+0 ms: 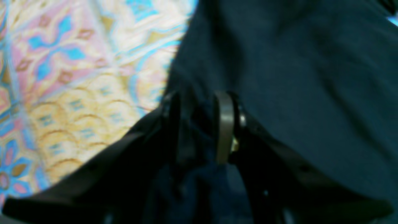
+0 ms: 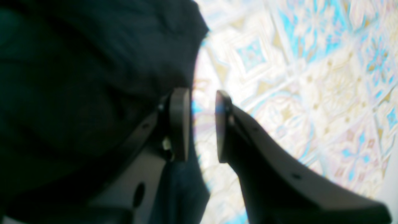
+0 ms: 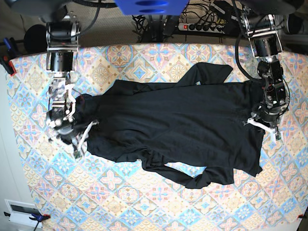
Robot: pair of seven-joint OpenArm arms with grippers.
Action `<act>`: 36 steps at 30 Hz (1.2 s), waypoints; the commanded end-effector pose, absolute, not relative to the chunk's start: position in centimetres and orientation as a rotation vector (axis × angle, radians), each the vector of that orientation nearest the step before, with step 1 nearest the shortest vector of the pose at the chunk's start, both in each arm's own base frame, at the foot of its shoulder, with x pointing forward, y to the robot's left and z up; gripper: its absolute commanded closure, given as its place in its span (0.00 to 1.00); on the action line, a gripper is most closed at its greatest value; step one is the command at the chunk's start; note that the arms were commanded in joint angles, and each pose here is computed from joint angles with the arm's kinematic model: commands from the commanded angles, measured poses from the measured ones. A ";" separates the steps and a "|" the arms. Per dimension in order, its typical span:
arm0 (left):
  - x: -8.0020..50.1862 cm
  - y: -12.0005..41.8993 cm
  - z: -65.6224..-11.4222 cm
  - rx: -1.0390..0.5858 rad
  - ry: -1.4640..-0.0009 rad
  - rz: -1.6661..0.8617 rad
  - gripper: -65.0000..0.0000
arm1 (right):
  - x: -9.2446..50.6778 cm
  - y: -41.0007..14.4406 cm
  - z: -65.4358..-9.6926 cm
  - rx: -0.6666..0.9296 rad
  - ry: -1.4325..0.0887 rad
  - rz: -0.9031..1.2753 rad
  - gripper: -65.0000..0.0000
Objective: Layout the t-shirt on the table in an organized manner, then fold the t-shirt properly
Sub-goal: 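Drag the held shirt end with the right gripper toward the left gripper's side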
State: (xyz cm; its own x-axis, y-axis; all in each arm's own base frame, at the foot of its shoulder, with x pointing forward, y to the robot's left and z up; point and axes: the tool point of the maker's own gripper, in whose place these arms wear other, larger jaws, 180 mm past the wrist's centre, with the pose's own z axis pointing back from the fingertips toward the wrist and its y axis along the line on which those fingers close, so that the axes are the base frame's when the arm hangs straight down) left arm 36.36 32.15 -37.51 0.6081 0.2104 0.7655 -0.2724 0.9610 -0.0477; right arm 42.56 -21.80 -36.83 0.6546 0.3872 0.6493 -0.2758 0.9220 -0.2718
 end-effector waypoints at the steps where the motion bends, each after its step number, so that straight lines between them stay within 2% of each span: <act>1: 36.8 32.7 -35.5 0.097 -0.934 0.258 0.72 | 45.2 -22.1 -33.8 -0.161 -0.869 0.365 0.79; 6: 35.1 31.3 -34.6 0.104 -0.959 0.199 0.72 | 47.0 -22.3 -34.0 -0.135 -0.881 0.342 0.79; 10: 34.3 29.6 -34.5 0.044 -0.966 0.207 0.72 | 47.6 -21.6 -35.0 -0.117 -0.861 0.365 0.77; 18: 33.8 27.2 -34.5 -0.081 -0.907 0.230 0.72 | 46.3 -18.1 -39.7 -0.074 -0.793 0.502 0.61; 24: 33.7 27.2 -34.6 -0.087 -0.904 0.233 0.72 | 45.9 -18.4 -40.9 -0.056 -0.788 0.487 0.60; 30: 33.6 27.2 -34.7 -0.088 -0.900 0.236 0.72 | 46.9 -18.2 -39.7 -0.046 -0.860 0.486 0.61; 36: 33.6 27.2 -34.8 -0.088 -0.898 0.236 0.72 | 47.8 -21.3 -38.1 -0.045 -0.916 0.338 0.60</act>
